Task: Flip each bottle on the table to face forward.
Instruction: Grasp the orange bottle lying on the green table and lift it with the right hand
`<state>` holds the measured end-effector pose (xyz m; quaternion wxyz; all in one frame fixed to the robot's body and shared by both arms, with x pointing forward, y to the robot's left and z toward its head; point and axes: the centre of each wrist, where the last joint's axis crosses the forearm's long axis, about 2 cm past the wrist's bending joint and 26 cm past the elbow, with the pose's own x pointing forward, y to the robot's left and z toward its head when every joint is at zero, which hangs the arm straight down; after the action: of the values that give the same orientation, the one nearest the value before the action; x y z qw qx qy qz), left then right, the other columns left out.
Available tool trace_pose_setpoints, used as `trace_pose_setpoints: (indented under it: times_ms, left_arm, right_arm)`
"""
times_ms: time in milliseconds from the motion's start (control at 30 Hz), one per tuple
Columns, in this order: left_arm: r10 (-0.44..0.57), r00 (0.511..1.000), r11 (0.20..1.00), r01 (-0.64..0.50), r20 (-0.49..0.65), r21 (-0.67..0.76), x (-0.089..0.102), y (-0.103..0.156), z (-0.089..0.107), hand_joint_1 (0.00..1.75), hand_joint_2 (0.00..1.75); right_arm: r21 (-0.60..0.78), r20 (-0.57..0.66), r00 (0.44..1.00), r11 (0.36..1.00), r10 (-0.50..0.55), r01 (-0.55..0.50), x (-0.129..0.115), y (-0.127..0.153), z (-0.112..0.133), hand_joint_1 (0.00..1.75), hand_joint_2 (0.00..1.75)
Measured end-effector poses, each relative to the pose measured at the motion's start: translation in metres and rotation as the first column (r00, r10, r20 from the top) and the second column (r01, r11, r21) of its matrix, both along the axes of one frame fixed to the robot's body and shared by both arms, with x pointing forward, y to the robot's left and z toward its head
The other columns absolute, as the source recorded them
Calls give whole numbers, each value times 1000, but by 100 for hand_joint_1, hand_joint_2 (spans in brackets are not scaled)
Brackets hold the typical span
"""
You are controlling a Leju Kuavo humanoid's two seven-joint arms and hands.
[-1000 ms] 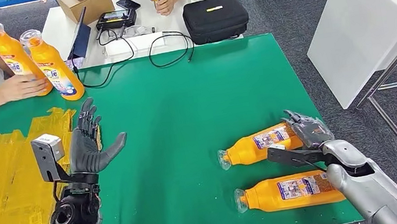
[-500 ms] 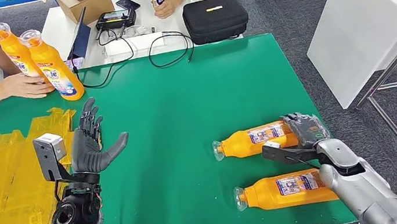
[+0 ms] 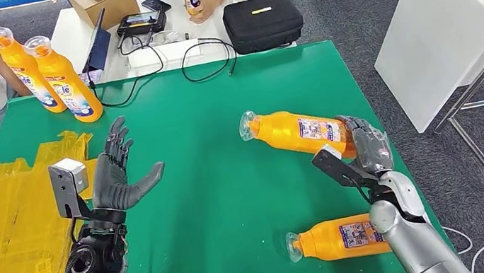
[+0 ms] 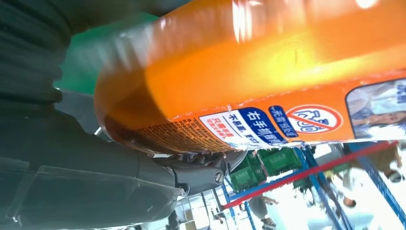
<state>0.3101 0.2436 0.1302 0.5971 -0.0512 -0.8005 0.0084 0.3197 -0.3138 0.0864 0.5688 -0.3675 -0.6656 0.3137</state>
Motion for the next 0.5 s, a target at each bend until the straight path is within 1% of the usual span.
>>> trace_pose_setpoints:
  times_ms: [133,267,367,500]
  left_arm:
    - [-8,1000,1000,8,8,2,0,-2,2,0,175]
    - [-35,999,999,35,6,13,0,-6,5,0,175]
    - [-68,998,997,68,2,20,-1,-11,7,0,175]
    - [-112,994,994,112,1,21,-2,-17,9,0,175]
  right_arm:
    - [62,32,999,998,-16,14,-3,6,5,175,175]
    - [196,66,997,980,-27,14,-7,17,10,175,175]
    - [329,78,997,944,-18,-8,-11,30,16,175,175]
    - [448,89,996,892,22,-60,-15,45,22,175,175]
